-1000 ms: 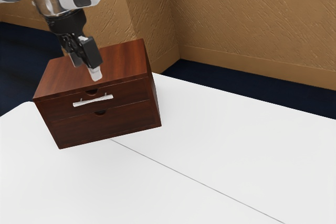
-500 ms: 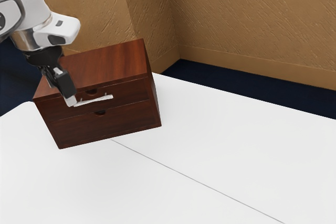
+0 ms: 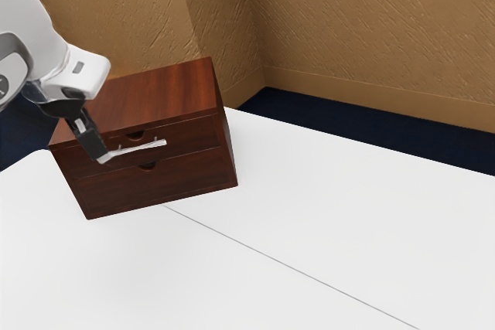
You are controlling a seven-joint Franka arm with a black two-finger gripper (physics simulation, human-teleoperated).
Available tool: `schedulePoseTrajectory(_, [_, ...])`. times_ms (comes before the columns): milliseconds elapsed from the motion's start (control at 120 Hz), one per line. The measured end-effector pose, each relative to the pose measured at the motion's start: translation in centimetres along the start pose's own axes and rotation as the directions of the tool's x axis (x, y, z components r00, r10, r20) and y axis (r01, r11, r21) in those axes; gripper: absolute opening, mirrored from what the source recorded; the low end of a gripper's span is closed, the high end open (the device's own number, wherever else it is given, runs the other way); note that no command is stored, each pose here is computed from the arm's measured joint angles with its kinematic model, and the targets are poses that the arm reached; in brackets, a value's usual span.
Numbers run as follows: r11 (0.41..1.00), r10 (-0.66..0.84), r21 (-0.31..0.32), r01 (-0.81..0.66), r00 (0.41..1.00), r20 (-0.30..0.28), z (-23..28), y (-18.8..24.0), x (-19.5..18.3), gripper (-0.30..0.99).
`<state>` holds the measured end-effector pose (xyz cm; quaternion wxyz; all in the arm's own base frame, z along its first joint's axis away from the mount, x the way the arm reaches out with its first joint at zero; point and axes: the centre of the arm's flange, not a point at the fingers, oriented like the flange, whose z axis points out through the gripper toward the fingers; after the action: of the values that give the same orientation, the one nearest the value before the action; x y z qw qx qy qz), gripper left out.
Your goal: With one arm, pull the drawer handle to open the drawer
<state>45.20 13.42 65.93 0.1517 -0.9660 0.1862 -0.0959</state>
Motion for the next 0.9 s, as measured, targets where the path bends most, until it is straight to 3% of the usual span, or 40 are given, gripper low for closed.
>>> schedulePoseTrajectory(150, [0.999, 0.05, -0.002, -0.051, 0.998, -0.026, 1.9, -0.4, -1.2, 0.69])
schedulePoseTrajectory(367, [0.978, 0.192, 0.084, -0.189, 0.981, -0.038, 1.6, 0.5, -1.1, 0.69])
schedulePoseTrajectory(533, [0.96, 0.259, 0.115, -0.254, 0.965, -0.029, 1.7, 0.0, -1.4, 0.69])
schedulePoseTrajectory(900, [0.954, 0.289, 0.093, -0.286, 0.957, -0.02, 3.9, -2.5, -5.3, 0.69])
